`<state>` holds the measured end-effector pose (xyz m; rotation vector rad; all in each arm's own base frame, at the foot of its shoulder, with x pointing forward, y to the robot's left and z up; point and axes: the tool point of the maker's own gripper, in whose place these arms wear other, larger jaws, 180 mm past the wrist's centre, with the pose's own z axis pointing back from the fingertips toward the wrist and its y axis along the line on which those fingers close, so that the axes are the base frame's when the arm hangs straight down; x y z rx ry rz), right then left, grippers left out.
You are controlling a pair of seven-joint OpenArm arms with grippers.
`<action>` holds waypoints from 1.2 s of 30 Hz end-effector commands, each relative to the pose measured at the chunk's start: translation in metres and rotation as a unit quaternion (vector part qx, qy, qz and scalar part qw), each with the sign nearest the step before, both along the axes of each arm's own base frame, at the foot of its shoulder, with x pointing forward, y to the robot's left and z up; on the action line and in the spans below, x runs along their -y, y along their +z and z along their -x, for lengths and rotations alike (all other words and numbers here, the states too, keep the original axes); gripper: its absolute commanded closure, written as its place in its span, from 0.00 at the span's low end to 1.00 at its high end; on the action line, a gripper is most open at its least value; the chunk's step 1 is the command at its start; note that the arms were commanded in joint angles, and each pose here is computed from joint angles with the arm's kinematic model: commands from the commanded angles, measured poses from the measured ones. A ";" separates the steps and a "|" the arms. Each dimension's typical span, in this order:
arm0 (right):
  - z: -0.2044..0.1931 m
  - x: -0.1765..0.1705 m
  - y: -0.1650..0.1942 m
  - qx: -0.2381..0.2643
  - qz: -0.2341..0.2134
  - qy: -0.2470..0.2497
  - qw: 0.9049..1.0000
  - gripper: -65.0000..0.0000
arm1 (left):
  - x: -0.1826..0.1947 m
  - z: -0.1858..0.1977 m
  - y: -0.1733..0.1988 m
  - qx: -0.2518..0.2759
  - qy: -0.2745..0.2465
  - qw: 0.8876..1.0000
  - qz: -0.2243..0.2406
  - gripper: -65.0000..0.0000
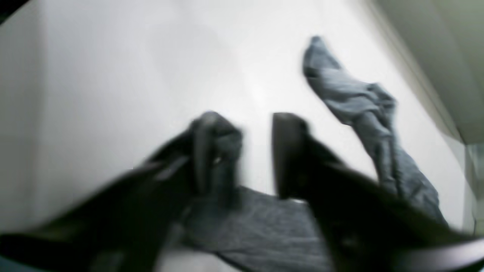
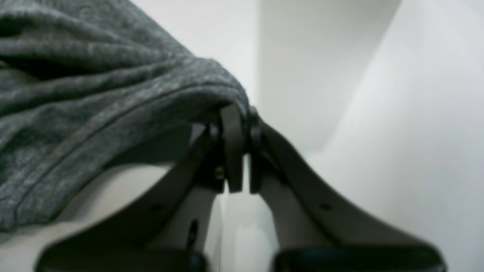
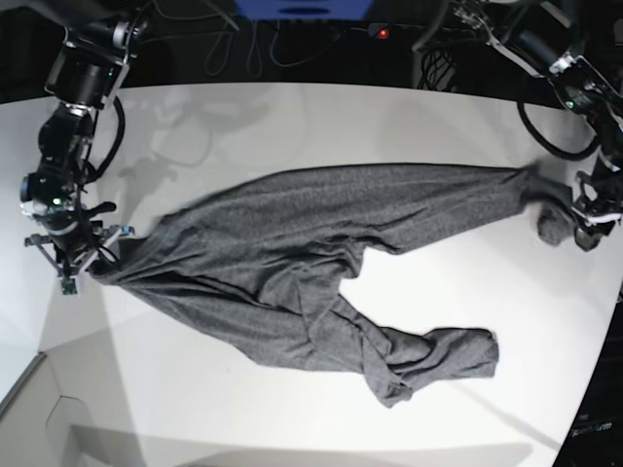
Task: Layout the t-shirt on the table in an organized manner, then fold the t-shirt properly
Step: 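Drag the held shirt edge with the right gripper away from the left gripper, then release the shirt with the right gripper and reach the left gripper into the shirt middle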
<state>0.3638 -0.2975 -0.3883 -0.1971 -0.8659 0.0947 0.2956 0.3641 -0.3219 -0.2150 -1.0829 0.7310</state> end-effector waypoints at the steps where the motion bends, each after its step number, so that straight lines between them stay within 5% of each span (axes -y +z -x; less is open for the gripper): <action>1: -0.008 0.009 0.016 0.023 0.010 -0.005 1.000 0.84 | -0.008 -0.008 0.022 0.032 0.001 0.999 -0.017 0.50; 4: -0.006 0.011 0.015 0.021 0.012 -0.006 1.000 0.64 | -0.010 -0.007 0.023 0.032 0.002 0.999 -0.020 0.37; 8: 0.000 0.028 0.019 0.030 0.005 -0.038 0.999 0.46 | -0.022 -0.001 0.044 0.066 0.023 0.997 -0.023 0.35; 13: 0.009 0.044 0.030 0.056 -0.008 -0.082 0.995 0.45 | -0.015 -0.020 0.078 0.138 0.009 0.990 -0.001 0.35; 18: 0.015 0.026 0.047 0.083 -0.001 -0.077 0.994 0.45 | 0.036 -0.080 0.099 0.167 -0.066 0.984 0.014 0.35; 30: 0.049 -0.089 0.024 0.042 0.007 0.075 0.996 0.45 | 0.282 -0.241 0.072 0.137 -0.268 0.953 -0.031 0.35; 36: 0.067 -0.111 0.020 0.032 0.003 0.101 0.994 0.45 | 0.281 -0.269 0.011 0.061 -0.188 0.980 0.001 0.35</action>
